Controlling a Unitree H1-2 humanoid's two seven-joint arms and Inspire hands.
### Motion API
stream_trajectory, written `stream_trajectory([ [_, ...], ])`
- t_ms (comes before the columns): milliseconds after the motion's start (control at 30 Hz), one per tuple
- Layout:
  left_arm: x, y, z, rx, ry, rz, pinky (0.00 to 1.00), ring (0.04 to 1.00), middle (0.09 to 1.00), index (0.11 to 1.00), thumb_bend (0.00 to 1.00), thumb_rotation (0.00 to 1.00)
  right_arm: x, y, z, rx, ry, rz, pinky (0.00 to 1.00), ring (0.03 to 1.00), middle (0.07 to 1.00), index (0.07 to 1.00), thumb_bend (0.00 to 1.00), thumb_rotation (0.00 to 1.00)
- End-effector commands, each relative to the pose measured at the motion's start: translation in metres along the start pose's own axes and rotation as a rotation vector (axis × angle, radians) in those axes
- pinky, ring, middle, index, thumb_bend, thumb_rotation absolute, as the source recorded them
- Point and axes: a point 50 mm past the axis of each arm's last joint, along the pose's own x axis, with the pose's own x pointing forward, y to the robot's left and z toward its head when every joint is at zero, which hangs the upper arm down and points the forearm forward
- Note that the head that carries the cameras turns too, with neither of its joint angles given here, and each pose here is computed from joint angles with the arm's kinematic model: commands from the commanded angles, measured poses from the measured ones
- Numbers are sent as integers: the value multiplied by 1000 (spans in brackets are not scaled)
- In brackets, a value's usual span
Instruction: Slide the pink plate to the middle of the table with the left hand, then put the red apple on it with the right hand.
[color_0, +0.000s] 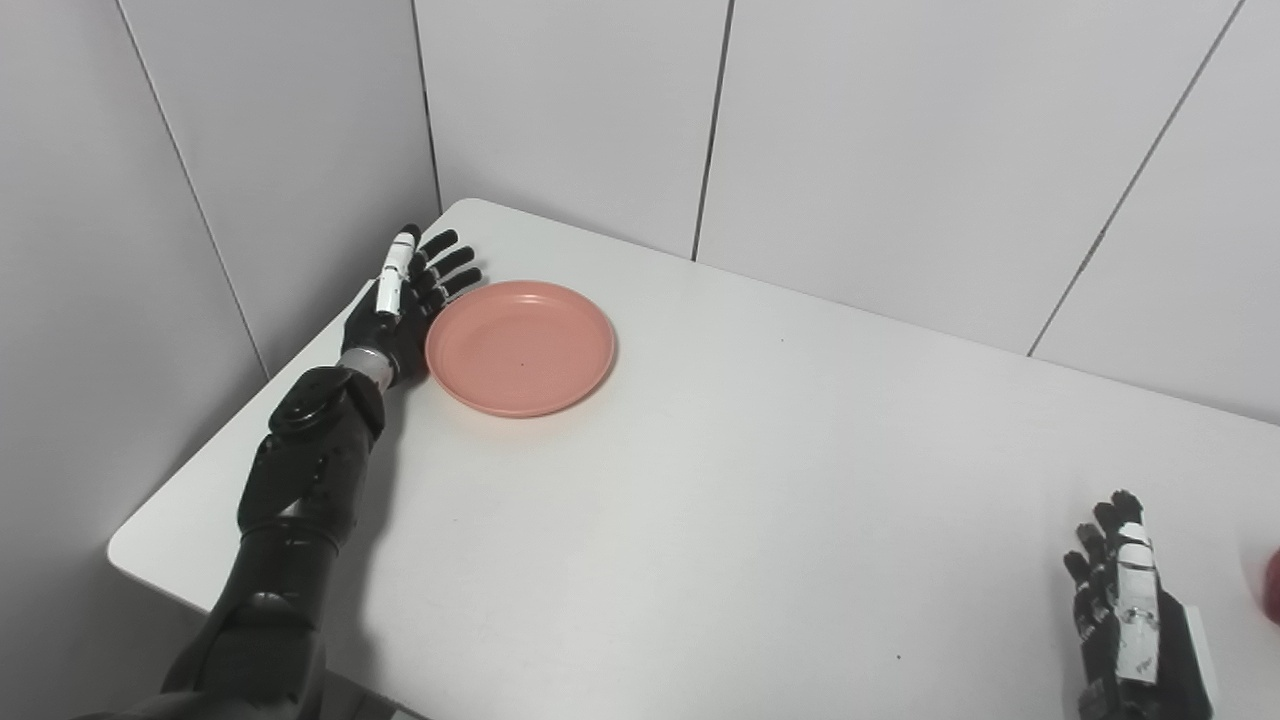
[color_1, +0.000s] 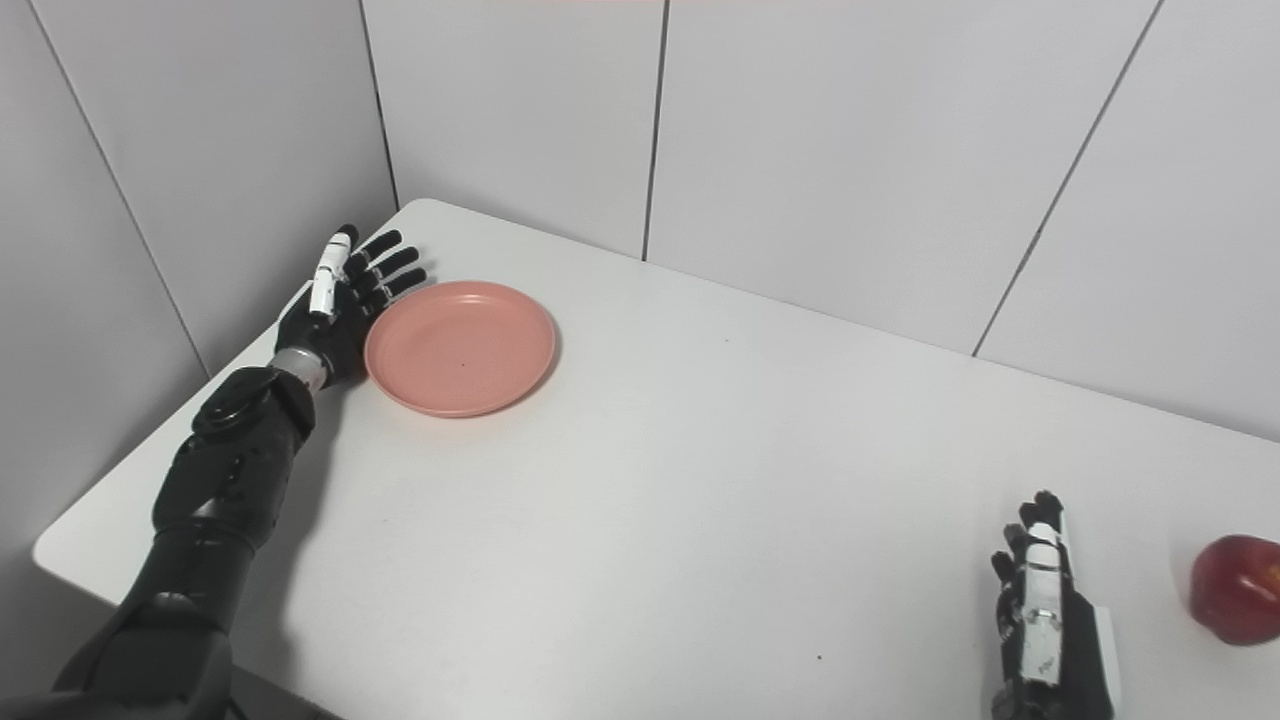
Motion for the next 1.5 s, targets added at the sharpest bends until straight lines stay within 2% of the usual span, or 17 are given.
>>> stream_trajectory([
  [0,3,-7,10,0,-19,-22,833,853,863,848,341,1000,6,2,17,-5,-77,19,1000,997,999,1000,132,1000],
  [200,-1,-13,5,-17,4,-53,847,865,872,854,332,1000,5,3,17,13,-73,14,1000,993,993,992,139,1000],
  [533,-6,-26,-5,-21,48,-42,847,852,863,843,328,1000,5,4,18,20,-73,11,1000,986,985,981,138,1000],
  [833,-5,-34,-14,-16,92,-77,862,857,868,857,332,1000,4,5,18,23,-68,21,1000,997,998,999,145,1000],
  [1167,-4,-49,-22,-8,113,-106,850,848,858,842,329,1000,5,7,18,27,-77,22,1000,1000,1000,1000,138,1000],
  [1467,-4,-66,-38,20,132,-135,843,844,854,840,327,1000,4,7,17,25,-71,18,1000,1000,1000,1000,152,1000],
])
